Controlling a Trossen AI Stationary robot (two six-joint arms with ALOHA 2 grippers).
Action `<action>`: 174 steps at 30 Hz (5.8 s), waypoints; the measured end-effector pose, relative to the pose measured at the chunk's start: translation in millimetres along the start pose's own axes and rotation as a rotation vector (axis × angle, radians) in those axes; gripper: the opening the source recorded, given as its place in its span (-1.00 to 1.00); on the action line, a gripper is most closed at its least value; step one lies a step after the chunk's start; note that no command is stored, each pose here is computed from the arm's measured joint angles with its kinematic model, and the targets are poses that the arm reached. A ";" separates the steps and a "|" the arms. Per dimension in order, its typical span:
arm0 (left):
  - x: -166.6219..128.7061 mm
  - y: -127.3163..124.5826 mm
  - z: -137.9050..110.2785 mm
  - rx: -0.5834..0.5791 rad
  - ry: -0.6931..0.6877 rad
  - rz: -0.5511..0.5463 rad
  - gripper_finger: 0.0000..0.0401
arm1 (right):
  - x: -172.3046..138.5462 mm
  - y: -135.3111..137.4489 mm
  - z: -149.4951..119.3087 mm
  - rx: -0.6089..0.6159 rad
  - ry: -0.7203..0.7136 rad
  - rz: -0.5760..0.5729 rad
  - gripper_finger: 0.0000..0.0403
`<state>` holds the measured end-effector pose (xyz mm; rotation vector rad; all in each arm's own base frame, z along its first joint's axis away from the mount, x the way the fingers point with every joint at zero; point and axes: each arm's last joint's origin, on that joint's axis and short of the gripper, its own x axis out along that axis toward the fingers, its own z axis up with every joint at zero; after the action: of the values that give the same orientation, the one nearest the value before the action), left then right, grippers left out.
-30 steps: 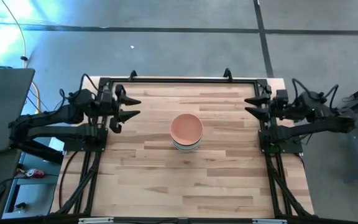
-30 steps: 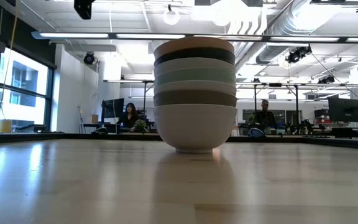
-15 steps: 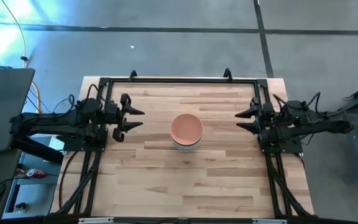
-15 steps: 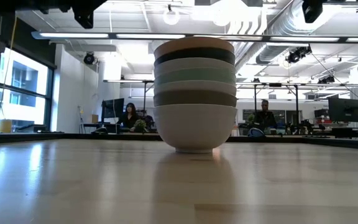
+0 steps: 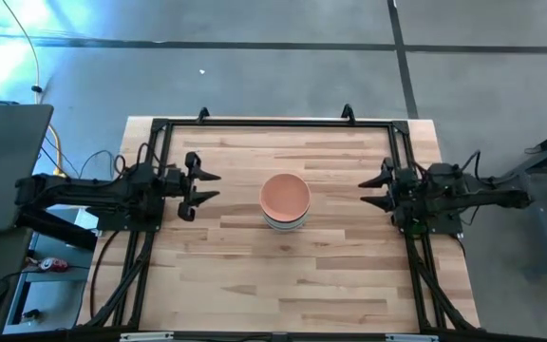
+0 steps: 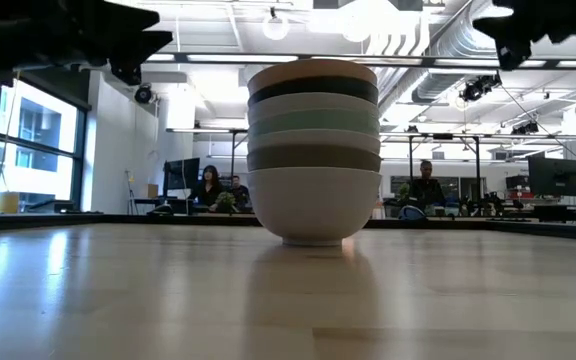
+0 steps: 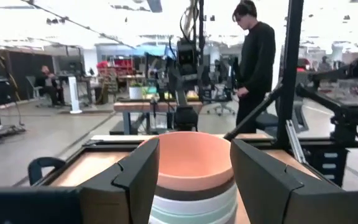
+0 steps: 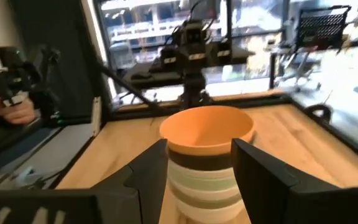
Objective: Nest bowls inside each other
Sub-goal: Return to Home Position
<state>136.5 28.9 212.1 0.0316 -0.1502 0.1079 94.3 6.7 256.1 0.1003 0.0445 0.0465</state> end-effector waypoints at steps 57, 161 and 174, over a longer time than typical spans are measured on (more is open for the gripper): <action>-17.4 11.2 -4.7 0.103 -0.240 0.115 -0.07 | -7.3 -12.0 -40.2 -0.187 -0.287 -0.264 -0.16; -47.7 4.3 -24.8 -0.040 0.015 0.098 -0.44 | -4.1 -16.0 -59.9 0.199 -0.144 -0.316 -0.16; -47.7 3.9 -26.6 -0.112 0.030 0.085 -0.38 | -3.7 -16.4 -66.9 0.185 -0.070 -0.319 -0.16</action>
<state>93.2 28.9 178.8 -0.0883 -0.1271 0.1841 88.2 -3.2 188.1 0.2784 -0.0057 -0.2798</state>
